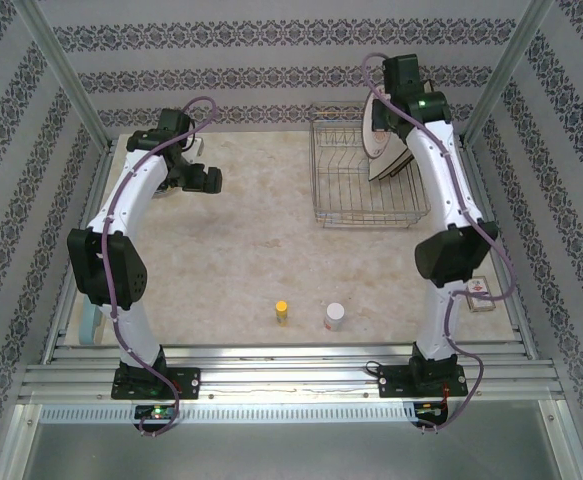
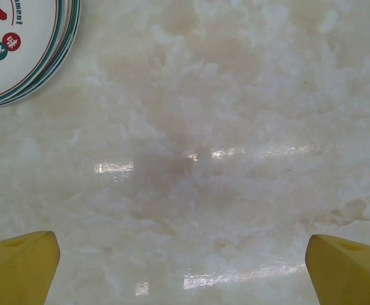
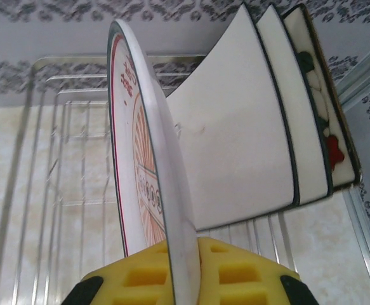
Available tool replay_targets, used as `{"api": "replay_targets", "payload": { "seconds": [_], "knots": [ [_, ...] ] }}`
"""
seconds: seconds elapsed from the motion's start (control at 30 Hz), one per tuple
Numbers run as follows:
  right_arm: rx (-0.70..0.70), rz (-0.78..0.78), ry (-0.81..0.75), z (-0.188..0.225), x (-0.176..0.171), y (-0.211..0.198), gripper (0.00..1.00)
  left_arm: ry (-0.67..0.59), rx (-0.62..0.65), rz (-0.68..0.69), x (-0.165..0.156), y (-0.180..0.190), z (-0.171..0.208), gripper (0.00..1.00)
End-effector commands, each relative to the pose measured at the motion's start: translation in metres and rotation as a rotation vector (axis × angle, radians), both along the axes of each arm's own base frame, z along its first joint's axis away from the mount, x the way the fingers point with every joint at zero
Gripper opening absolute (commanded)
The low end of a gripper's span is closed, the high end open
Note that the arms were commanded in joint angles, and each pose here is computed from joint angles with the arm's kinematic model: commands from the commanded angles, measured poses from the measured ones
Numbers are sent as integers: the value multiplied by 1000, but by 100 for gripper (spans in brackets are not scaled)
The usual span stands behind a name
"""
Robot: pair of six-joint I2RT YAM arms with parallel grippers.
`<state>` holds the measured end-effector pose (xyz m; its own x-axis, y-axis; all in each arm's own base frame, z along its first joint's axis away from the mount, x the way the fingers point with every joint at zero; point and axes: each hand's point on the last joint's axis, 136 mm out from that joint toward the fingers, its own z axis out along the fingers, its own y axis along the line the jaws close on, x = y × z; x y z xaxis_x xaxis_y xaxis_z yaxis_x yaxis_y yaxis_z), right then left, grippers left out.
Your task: Unload the plates from the dish rack
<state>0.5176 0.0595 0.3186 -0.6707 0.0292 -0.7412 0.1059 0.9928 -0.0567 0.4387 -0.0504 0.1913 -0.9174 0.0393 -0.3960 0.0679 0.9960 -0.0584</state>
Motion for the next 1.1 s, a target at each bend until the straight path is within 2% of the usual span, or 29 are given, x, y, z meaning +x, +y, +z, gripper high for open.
{"api": "replay_targets", "payload": {
  "seconds": [0.0,0.23,0.37,0.57,0.77,0.9,1.07],
  "knots": [
    [124,75,-22,15,-30,25,0,12,-10,-41,-5,-7,8,100],
    [773,350,-19,8,-102,110,0,-12,-31,-55,-18,-14,23,100],
    [1020,438,-43,-4,-129,135,0,-23,-66,-74,-31,-25,28,100],
    [1163,475,-44,-34,-147,144,0,-35,-122,-117,-48,-42,38,100],
    [1244,495,-36,-57,-145,151,0,-48,-223,-161,-53,-59,54,100],
    [1284,510,-19,-70,-138,160,0,-68,-436,-212,-51,-93,67,100],
    [1330,542,-7,-73,-130,172,0,-82,-777,-236,-41,-134,76,100]
  ]
}}
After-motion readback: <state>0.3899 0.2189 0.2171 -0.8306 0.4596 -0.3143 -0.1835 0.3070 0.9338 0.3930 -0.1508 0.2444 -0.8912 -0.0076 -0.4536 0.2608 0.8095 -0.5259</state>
